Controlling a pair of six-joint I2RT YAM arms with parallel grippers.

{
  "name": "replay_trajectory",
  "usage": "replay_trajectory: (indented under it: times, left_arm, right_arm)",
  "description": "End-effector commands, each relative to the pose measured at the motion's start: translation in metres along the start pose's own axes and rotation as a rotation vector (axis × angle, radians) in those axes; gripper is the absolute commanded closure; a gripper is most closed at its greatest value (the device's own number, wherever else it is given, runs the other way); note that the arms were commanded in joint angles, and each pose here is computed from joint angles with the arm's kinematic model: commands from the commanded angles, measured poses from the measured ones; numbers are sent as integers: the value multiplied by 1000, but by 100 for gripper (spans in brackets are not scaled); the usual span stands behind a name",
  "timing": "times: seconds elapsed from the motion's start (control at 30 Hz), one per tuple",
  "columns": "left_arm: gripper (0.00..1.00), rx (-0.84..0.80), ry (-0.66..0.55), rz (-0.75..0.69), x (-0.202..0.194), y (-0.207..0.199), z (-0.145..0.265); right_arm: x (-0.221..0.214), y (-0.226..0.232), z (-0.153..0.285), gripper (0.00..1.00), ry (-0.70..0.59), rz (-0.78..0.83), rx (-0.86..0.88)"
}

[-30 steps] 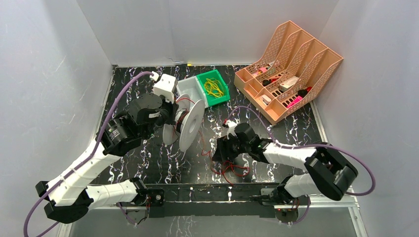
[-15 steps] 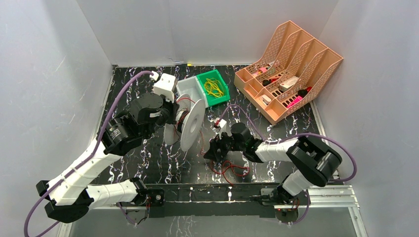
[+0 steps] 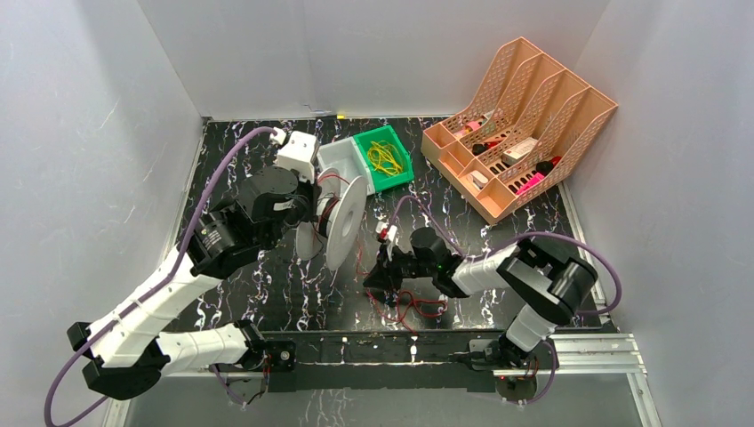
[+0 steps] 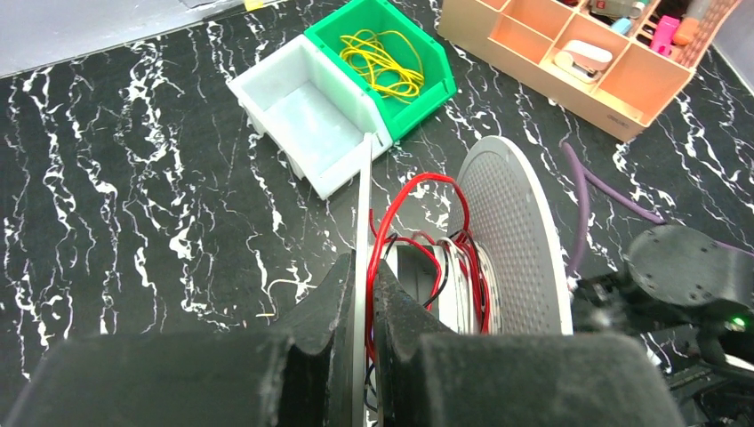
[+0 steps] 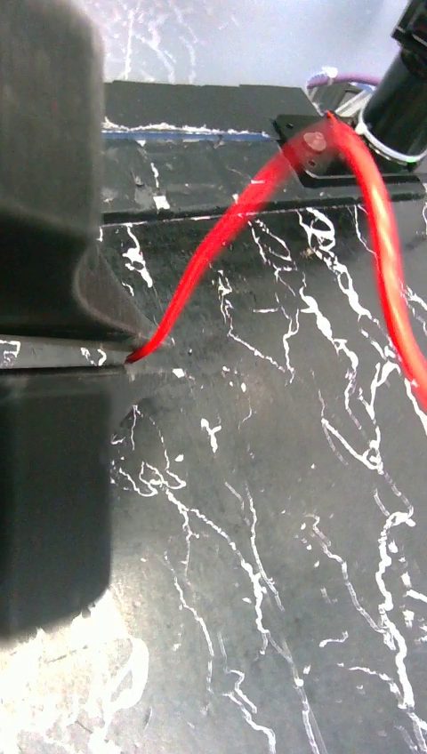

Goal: Wrap the cables

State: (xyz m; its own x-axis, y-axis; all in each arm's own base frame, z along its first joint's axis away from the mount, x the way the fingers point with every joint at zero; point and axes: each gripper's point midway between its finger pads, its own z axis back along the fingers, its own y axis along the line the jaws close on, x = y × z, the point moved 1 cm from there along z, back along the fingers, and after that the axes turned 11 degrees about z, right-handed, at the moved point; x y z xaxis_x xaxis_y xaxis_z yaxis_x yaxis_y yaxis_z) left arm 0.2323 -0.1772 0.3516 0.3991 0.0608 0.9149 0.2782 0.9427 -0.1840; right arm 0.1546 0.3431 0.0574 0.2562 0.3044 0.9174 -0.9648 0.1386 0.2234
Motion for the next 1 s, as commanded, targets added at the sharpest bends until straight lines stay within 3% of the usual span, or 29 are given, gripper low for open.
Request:
replay_trajectory:
  times: [0.0,0.3,0.6,0.77,0.97]
  left_arm:
    - [100,47,-135,86,36,4,5]
    - [100,250,-238,105,55,19,-20]
    - [100,285,-302,104,69,11,-47]
    - [100,310,-281,58,52,10,-68]
    - [100,305,-216,3,10,16,-83]
  right_arm:
    - [25,14,6,97,-68,55,24]
    - [45,63,18,100,-77,82,44]
    - [62,128,21,100,-42,123,104]
    - [93,160,29,100,-56,185,110]
    - [147,168,52,100,-84,195,54]
